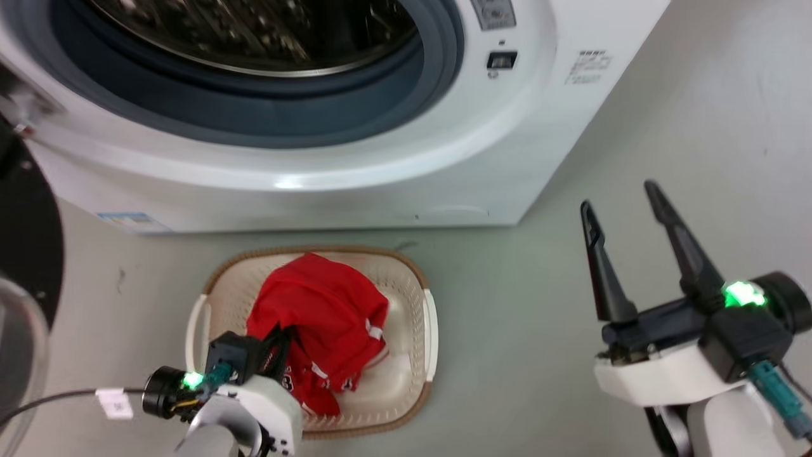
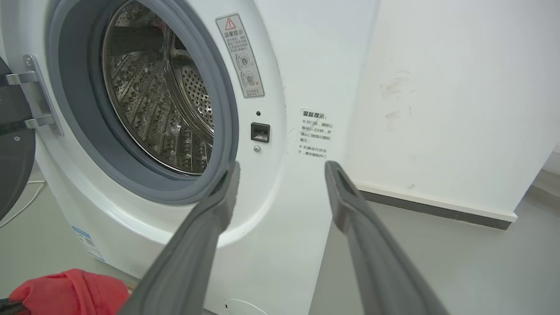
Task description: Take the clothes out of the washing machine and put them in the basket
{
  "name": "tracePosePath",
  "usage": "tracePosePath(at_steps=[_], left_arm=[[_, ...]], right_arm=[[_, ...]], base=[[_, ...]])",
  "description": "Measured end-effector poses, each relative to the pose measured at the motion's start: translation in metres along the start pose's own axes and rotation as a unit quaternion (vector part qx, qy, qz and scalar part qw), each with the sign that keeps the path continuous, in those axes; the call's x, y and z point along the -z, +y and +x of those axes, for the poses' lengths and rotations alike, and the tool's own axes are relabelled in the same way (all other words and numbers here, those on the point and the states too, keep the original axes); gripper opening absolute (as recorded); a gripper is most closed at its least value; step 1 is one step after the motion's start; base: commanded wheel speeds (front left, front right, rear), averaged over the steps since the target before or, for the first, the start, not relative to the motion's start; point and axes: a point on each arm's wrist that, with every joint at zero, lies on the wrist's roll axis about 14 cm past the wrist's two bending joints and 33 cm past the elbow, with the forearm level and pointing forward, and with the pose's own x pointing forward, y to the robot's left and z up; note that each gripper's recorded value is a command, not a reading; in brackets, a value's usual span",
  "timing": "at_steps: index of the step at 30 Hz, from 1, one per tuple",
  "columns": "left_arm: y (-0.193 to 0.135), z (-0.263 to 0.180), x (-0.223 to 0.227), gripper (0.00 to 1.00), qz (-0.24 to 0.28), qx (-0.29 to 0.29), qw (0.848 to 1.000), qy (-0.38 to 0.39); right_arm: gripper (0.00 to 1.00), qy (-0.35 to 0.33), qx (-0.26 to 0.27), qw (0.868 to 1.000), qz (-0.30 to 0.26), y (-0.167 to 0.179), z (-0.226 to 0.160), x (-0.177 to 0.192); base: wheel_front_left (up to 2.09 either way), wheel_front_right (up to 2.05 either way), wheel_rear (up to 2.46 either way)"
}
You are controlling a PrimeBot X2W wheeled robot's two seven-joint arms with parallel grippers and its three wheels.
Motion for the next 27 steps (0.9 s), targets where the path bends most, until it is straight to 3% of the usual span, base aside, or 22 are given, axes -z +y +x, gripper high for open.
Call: tracePosePath(at_steps=[8,16,27], left_arm=[[0.012,0.043,0.077,0.0,-0.011,0.003,0.992,0.127],[0.012,0.076,0.138,0.0,0.008,0.026,0.974,0.226],[0.011,0.09,0.2,0.0,0.037,0.06,0.943,0.325]], right_arm=[[1.0,0.023,0.019,1.0,-0.007,-0.022,0.024,0.036],[1.0,0.057,0.035,0.998,-0.007,-0.039,0.038,0.082],[1.0,0.098,0.051,0.994,-0.001,-0.053,0.04,0.132]], base=[[0.0,0.0,0.0],[0.0,0.0,0.0],[0.0,0.0,0.0]])
